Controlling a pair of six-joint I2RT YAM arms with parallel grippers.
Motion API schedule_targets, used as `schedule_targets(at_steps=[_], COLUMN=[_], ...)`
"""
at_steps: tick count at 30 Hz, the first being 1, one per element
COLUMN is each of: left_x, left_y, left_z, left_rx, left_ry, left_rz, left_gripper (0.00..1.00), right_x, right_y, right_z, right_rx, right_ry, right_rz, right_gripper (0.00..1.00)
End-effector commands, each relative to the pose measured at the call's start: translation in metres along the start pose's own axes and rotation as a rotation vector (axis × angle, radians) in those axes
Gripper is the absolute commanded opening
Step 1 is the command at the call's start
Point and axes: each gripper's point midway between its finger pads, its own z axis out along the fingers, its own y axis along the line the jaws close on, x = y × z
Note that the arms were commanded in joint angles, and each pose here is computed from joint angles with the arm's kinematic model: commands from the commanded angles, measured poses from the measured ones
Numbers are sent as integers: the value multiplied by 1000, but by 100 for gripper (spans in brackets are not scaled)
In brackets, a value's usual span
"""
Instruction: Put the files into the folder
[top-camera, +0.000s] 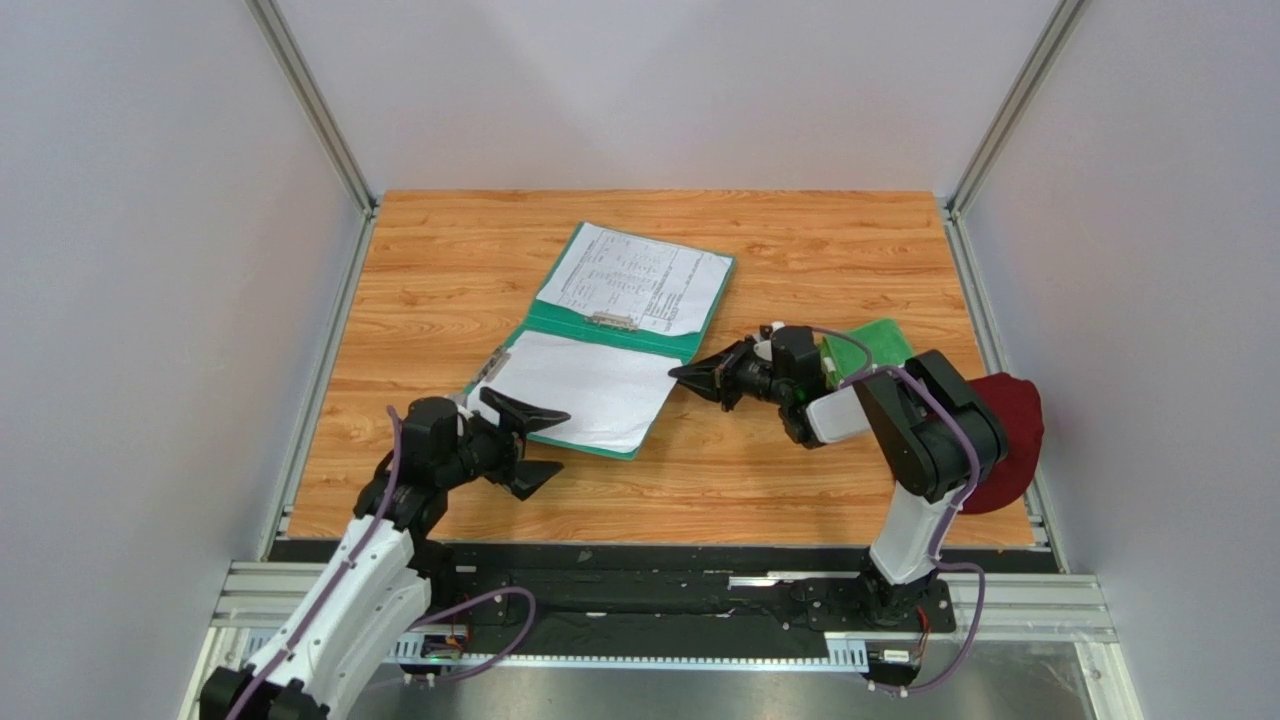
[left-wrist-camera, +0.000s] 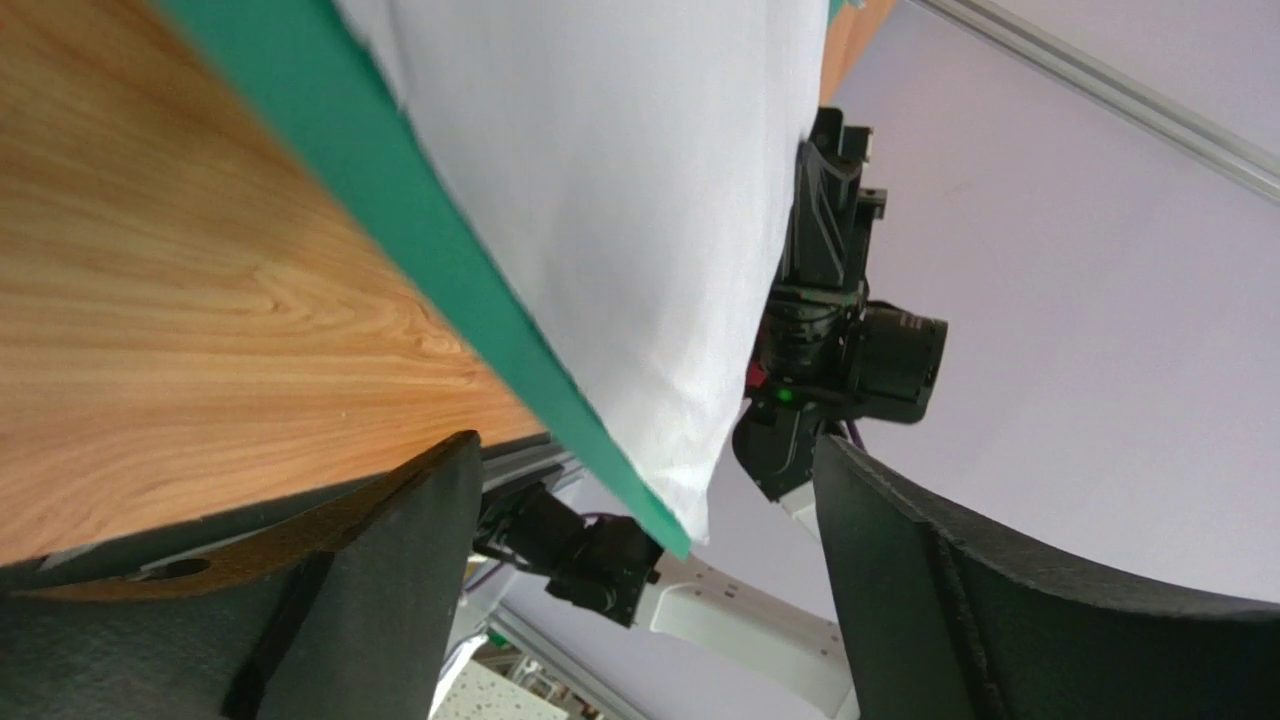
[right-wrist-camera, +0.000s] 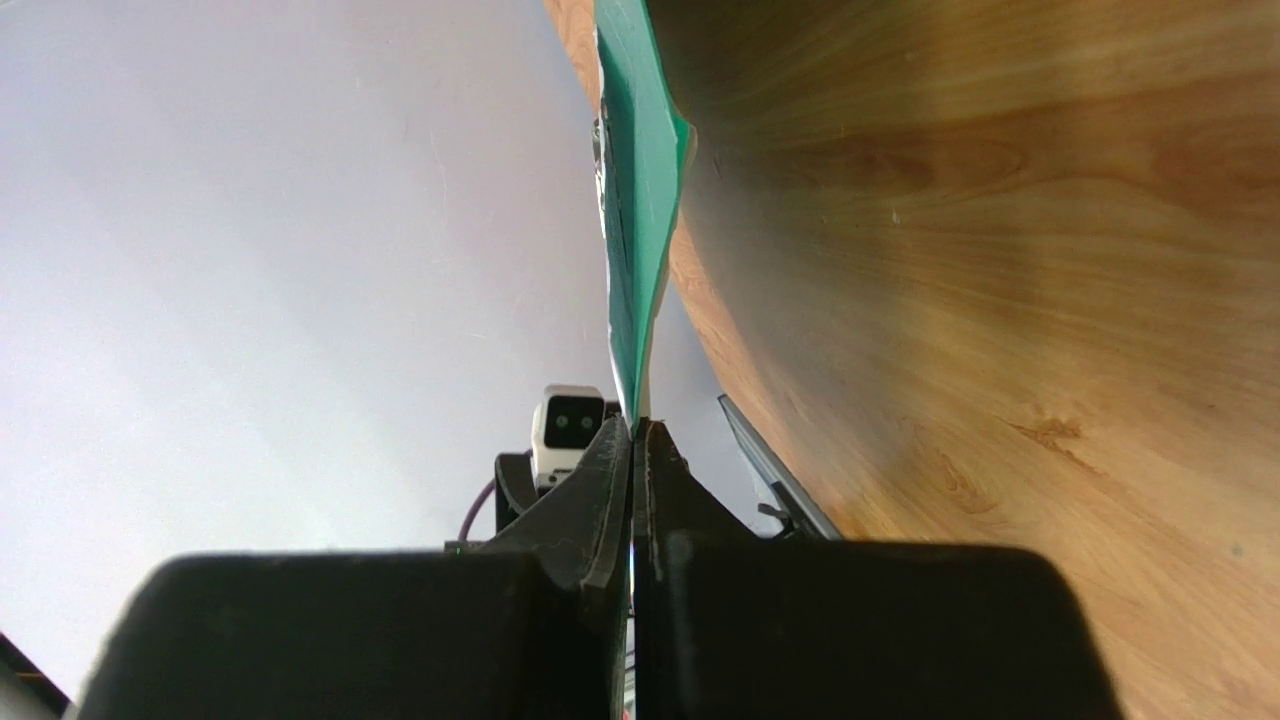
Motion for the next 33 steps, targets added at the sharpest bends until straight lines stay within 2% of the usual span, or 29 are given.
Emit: schedule_targets(at_steps=[1, 3, 4, 6, 7, 8, 9, 10, 11, 12, 13, 14, 16, 19, 21, 22, 23, 25, 26, 27, 33], left_x=[-9, -11, -11, -10, -9, -12, -14, -14, -17, -20, -22, -24, -25, -25, -27, -27, -26, -28, -27, -26, -22], left_y=[-35, -31, -34, -32, -42, -44, -33, -44, -45, -43, -49, -49, -52, -57, -55, -65, -68, -72, -75, -76, -80], left_z=[11, 19, 20, 21, 16, 13, 8, 1, -2, -5, -10, -11, -11, -13, -15, -15, -15, -18, -18, -19, -17], left_rx=[100, 74, 77, 52, 55, 42, -21, 1, -4, -15, -9, -19, -35, -93, -143, -146, -150, -185, -182, -180, -179], left_ry=[-18, -3, 2, 15, 5, -21, -37, -58, -77, -91, -105, -122, -108, -82, -71, -66, -54, -51, -45, -40, -9], left_rz=[46, 44, 57, 76, 145, 181, 218, 254, 268, 292, 314, 329, 364, 444, 496, 513, 529, 553, 559, 565, 556], left_gripper=[78, 60, 44, 35, 28, 25, 22, 15, 12, 8, 4, 3, 2, 1, 2, 1, 1, 1, 1, 1, 2], right_x=[18, 26, 29, 37, 39, 44, 47, 51, 52, 54, 53, 56, 68, 89, 92, 116, 101, 122, 103, 108, 111], right_y=[13, 14, 13, 6, -8, 0, -24, -33, -26, -46, -51, -41, -44, -40, -35, -32, -24, -13, -2, 14, 36], right_z=[4, 6, 7, 9, 9, 11, 5, 2, -4, -17, -25, -33, -48, -60, -56, -55, -50, -41, -43, -37, -24], right_rx=[-66, -68, -68, -9, 34, 45, 153, 169, 175, 287, 325, 296, 282, 261, 270, 234, 288, 251, 337, 277, 292], right_ry=[35, 63, 76, 138, 174, 223, 257, 302, 300, 319, 311, 316, 338, 333, 270, 274, 134, 103, -61, -133, -340], right_rz=[-5, -16, -52, -113, -275, -359, -385, -557, -670, -685, -730, -823, -886, -1108, -1319, -1441, -1553, -1794, -1868, -1929, -2071], right_gripper=[0, 0, 0, 0, 6, 14, 23, 37, 45, 53, 63, 65, 69, 71, 73, 73, 73, 71, 72, 72, 73])
